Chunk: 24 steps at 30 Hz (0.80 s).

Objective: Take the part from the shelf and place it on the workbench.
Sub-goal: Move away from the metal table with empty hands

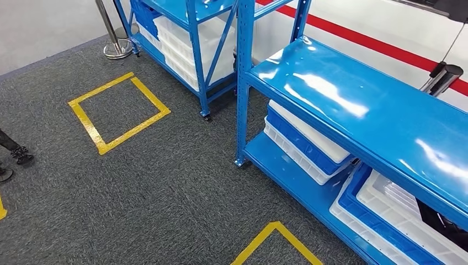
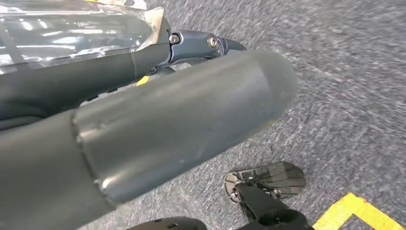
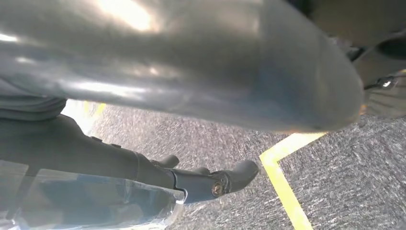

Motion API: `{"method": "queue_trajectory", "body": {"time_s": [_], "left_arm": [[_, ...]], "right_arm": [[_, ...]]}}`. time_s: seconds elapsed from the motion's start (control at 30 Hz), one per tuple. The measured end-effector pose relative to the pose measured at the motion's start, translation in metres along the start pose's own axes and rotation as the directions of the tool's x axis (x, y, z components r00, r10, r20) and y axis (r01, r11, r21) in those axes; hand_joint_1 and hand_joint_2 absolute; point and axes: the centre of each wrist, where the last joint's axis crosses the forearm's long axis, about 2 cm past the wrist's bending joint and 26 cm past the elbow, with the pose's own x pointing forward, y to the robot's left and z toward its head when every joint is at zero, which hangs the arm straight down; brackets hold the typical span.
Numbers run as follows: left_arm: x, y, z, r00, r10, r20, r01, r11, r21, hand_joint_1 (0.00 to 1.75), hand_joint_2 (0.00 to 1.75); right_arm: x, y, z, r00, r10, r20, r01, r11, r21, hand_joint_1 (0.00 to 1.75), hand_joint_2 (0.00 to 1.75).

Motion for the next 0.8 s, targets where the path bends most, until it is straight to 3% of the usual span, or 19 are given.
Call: {"method": "queue_trajectory", "body": {"time_s": [0.8], "left_arm": [[0.0039,-0.0003,-0.0007,1.0,0.0,0.002,0.0,1.0,0.013,0.0,0.0]], "right_arm": [[0.0007,0.0012,0.0002,1.0,0.017,-0.004,-0.017,1.0,0.001,0.0,0.0]]}}
